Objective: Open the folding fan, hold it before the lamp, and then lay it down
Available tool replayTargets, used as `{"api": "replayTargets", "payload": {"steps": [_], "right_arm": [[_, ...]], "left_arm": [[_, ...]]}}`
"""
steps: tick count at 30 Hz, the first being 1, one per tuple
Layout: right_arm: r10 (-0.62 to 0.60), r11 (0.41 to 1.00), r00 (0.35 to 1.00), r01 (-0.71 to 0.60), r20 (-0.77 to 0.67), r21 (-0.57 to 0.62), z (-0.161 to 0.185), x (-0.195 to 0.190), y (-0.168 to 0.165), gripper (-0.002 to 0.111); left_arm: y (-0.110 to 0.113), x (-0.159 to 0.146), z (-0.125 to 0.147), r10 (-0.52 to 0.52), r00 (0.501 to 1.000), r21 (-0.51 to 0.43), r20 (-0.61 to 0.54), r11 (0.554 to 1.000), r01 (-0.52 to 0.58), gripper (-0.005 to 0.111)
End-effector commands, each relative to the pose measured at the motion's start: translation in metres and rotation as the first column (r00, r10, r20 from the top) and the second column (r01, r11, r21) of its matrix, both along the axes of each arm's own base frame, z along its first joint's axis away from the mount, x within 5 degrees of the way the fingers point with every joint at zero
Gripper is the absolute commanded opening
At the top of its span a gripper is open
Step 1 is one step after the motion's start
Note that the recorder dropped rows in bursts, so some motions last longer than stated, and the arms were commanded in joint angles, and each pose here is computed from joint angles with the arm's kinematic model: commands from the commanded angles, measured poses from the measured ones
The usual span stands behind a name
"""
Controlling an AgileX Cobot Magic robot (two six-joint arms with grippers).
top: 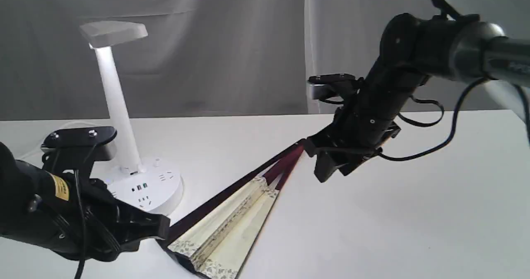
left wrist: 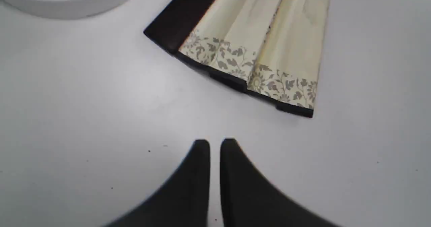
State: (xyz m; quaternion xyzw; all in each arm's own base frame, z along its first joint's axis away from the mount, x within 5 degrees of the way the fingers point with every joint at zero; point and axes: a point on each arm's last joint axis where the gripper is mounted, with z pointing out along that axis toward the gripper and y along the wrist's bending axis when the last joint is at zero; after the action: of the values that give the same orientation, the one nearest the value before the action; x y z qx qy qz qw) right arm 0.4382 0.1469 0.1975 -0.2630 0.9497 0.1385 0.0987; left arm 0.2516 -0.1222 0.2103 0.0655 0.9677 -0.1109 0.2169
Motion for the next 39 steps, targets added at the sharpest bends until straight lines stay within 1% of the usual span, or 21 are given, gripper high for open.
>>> {"api": "replayTargets", "payload": {"steps": [1, 3, 5, 7, 10, 12, 13, 16, 17, 18, 20, 22, 25, 30, 35, 37, 39], "right_arm": [[0.124, 0.992, 0.992, -0.124, 0.003, 0.018, -0.005, 0.014, 0.009, 0.047], [0.202, 0.979, 0.979, -0.203, 0.031, 0.028, -0.004, 0.021, 0.014, 0.047], [0.238, 0.971, 0.969, -0.239, 0.066, 0.010, -0.008, 0.030, 0.018, 0.047], [0.266, 0.963, 0.957, -0.268, 0.112, 0.003, -0.008, 0.038, 0.025, 0.047], [0.353, 0.934, 0.910, -0.356, 0.218, -0.026, -0.010, 0.046, 0.040, 0.047], [0.452, 0.889, 0.834, -0.450, 0.317, -0.083, -0.013, 0.051, 0.051, 0.047], [0.511, 0.855, 0.771, -0.503, 0.379, -0.129, -0.014, 0.054, 0.058, 0.047], [0.588, 0.799, 0.659, -0.565, 0.468, -0.208, -0.019, 0.057, 0.075, 0.047], [0.606, 0.784, 0.628, -0.577, 0.487, -0.232, -0.023, 0.058, 0.081, 0.047], [0.611, 0.779, 0.614, -0.579, 0.499, -0.242, -0.024, 0.058, 0.085, 0.047], [0.618, 0.776, 0.619, -0.580, 0.486, -0.249, -0.031, 0.058, 0.085, 0.047], [0.601, 0.790, 0.648, -0.569, 0.468, -0.226, -0.037, 0.058, 0.085, 0.047], [0.596, 0.794, 0.667, -0.572, 0.447, -0.204, -0.044, 0.056, 0.086, 0.047], [0.613, 0.783, 0.672, -0.586, 0.414, -0.209, -0.056, 0.056, 0.085, 0.047], [0.643, 0.764, 0.668, -0.594, 0.374, -0.253, -0.070, 0.058, 0.079, 0.047], [0.641, 0.766, 0.673, -0.591, 0.368, -0.253, -0.074, 0.059, 0.077, 0.049], [0.642, 0.766, 0.676, -0.593, 0.361, -0.250, -0.076, 0.059, 0.076, 0.055]], "left_arm": [[-0.003, 0.000, -0.005, -0.001, 0.999, 0.010, -0.046, 1.000, 0.002, 0.006], [-0.004, 0.003, -0.009, -0.012, 0.995, 0.043, -0.096, 0.999, 0.016, 0.006], [-0.006, 0.008, -0.010, -0.015, 0.992, 0.055, -0.126, 0.998, 0.023, 0.006], [-0.009, 0.014, -0.011, -0.019, 0.990, 0.062, -0.141, 0.998, 0.027, 0.006], [-0.013, 0.021, -0.013, -0.019, 0.989, 0.063, -0.145, 0.998, 0.028, 0.006], [-0.014, 0.024, -0.014, -0.018, 0.989, 0.064, -0.145, 0.998, 0.028, 0.006], [-0.015, 0.025, -0.014, -0.018, 0.989, 0.064, -0.145, 0.998, 0.028, 0.006], [-0.015, 0.026, -0.016, -0.019, 0.989, 0.068, -0.149, 0.997, 0.030, 0.006], [-0.015, 0.026, -0.016, -0.019, 0.988, 0.069, -0.153, 0.997, 0.030, 0.006], [-0.015, 0.025, -0.016, -0.019, 0.987, 0.071, -0.157, 0.997, 0.031, 0.006], [-0.014, 0.024, -0.016, -0.020, 0.985, 0.078, -0.173, 0.996, 0.034, 0.006], [-0.014, 0.024, -0.017, -0.022, 0.984, 0.079, -0.175, 0.996, 0.036, 0.006], [-0.014, 0.024, -0.017, -0.022, 0.985, 0.079, -0.173, 0.996, 0.036, 0.006], [-0.014, 0.024, -0.017, -0.022, 0.985, 0.079, -0.173, 0.996, 0.036, 0.006], [-0.014, 0.024, -0.016, -0.022, 0.985, 0.078, -0.171, 0.996, 0.036, 0.006], [-0.014, 0.024, -0.016, -0.022, 0.985, 0.078, -0.171, 0.996, 0.036, 0.006], [-0.014, 0.024, -0.016, -0.022, 0.985, 0.077, -0.169, 0.996, 0.036, 0.006]]}}
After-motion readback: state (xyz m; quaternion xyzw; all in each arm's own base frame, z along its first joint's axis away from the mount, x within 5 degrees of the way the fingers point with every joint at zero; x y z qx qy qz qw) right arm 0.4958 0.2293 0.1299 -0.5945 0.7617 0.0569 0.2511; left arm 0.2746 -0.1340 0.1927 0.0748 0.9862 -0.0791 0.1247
